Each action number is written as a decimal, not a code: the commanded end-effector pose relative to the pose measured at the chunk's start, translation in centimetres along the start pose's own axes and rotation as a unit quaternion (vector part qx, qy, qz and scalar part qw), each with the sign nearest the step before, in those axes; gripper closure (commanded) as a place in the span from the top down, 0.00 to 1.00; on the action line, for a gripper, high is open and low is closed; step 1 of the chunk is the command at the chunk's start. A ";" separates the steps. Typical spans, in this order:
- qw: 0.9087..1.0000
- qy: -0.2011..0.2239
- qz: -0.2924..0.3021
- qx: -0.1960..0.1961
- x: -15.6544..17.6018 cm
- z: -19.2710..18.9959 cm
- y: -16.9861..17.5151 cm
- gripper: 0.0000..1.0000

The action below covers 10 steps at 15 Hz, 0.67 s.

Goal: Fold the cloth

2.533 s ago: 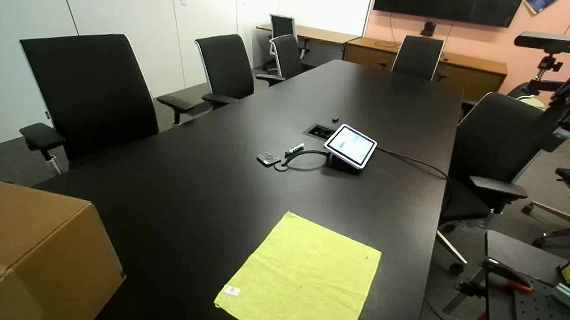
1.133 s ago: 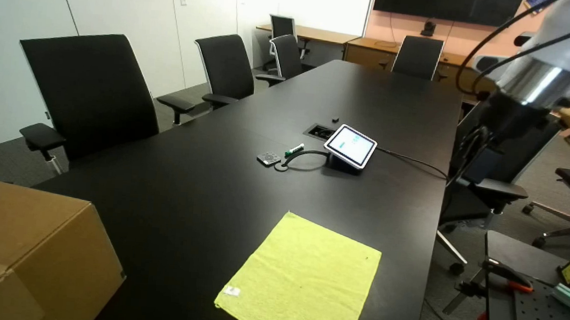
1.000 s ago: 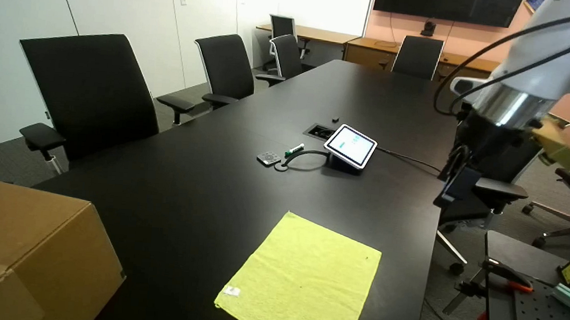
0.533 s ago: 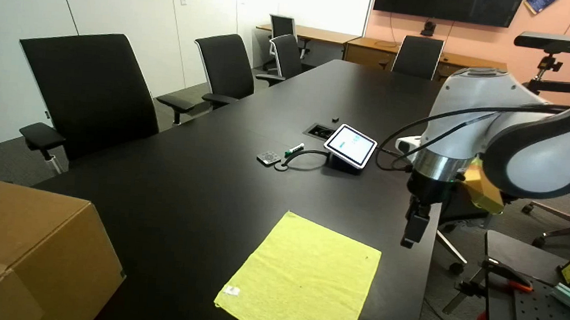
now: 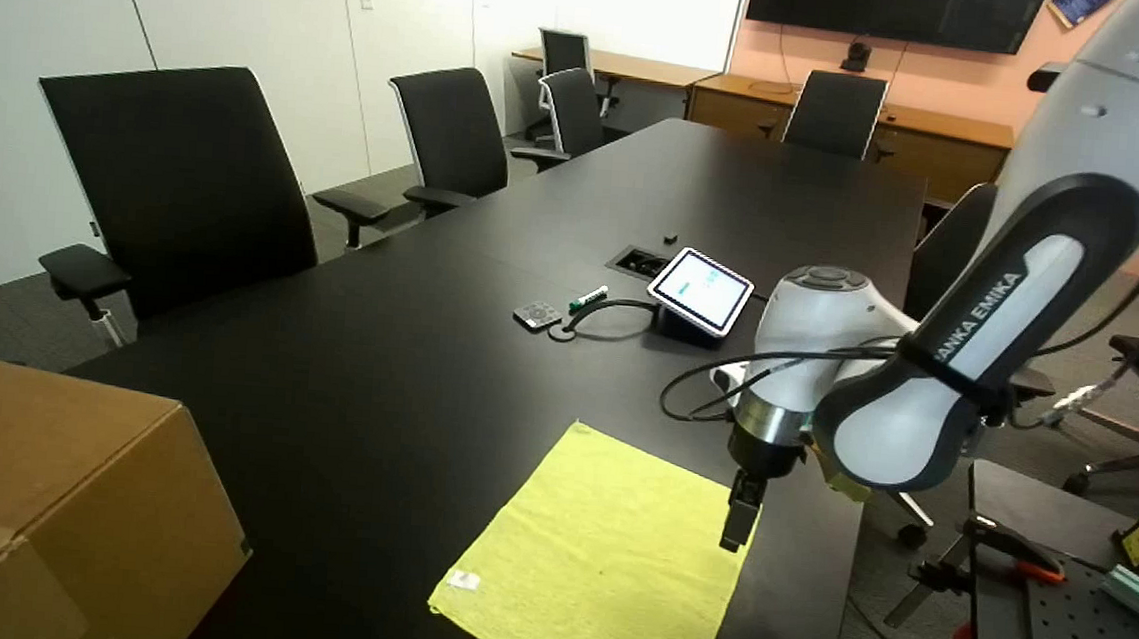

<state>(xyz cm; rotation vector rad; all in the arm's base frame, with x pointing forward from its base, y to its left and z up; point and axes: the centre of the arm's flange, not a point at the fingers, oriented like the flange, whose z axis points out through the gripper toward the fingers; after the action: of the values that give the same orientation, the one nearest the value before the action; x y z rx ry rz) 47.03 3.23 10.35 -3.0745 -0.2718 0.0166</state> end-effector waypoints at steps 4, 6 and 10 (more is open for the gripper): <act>1.000 0.001 0.001 0.026 1.7 6.3 3.5 1.00; 1.000 -0.001 0.003 0.025 1.3 6.7 4.6 1.00; 1.000 0.007 0.002 0.012 1.0 7.4 5.8 1.00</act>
<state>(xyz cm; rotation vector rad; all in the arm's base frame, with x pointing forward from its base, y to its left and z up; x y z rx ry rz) 48.41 -1.22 3.28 -3.0402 -0.2375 0.0517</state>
